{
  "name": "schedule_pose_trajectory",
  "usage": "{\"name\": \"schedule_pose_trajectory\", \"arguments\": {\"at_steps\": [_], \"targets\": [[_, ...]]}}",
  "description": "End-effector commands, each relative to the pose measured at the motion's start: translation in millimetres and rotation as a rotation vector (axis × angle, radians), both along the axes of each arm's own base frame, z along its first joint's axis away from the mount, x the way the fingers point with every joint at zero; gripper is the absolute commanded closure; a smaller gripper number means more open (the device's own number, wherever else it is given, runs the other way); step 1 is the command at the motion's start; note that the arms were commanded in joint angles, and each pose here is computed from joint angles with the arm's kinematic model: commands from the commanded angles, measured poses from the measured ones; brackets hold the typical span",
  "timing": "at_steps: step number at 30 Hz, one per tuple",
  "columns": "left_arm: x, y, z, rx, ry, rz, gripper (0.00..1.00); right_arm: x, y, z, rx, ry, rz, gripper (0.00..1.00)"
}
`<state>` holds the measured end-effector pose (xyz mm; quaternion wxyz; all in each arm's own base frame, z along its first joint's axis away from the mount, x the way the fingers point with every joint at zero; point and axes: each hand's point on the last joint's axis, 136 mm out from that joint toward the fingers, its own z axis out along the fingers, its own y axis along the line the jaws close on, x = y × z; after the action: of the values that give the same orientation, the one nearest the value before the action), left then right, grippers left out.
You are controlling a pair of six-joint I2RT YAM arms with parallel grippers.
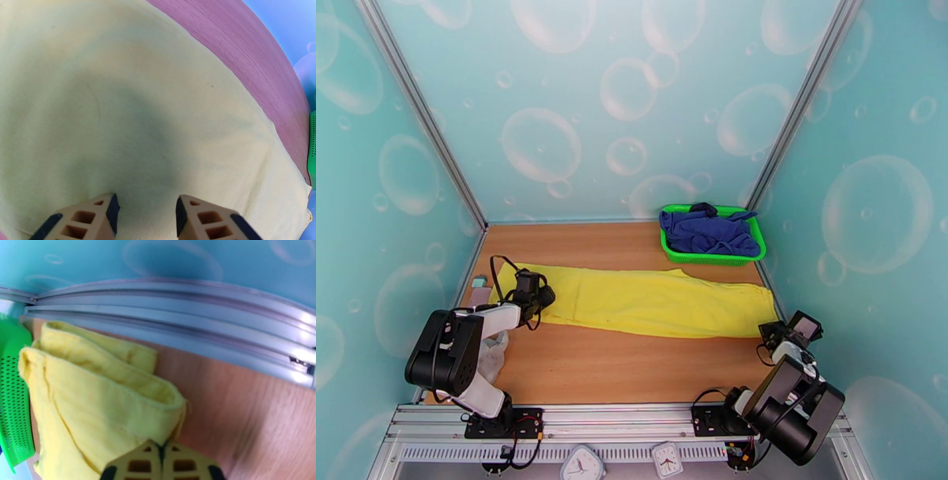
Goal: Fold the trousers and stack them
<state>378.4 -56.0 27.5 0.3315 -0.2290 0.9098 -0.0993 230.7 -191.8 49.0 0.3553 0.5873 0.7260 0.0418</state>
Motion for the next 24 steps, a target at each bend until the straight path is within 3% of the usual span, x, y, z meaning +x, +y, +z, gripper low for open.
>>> {"name": "schedule_pose_trajectory", "arguments": {"at_steps": [1,9,14,20,24], "targets": [[-15,11,-13,0.027,0.055,0.014,0.55,19,-20,46,-0.129,-0.074,-0.002,1.0],[-18,13,-19,0.028,0.065,0.016,0.55,38,-36,83,-0.202,-0.153,0.027,1.0],[-19,15,-22,0.026,0.07,0.02,0.55,58,-29,99,-0.231,-0.285,0.162,1.0],[-20,14,-22,0.016,0.067,0.014,0.55,23,-46,41,-0.148,-0.012,-0.001,1.0],[-17,10,-14,0.0,0.049,-0.003,0.55,17,-37,16,-0.068,0.059,0.025,1.0]]}}
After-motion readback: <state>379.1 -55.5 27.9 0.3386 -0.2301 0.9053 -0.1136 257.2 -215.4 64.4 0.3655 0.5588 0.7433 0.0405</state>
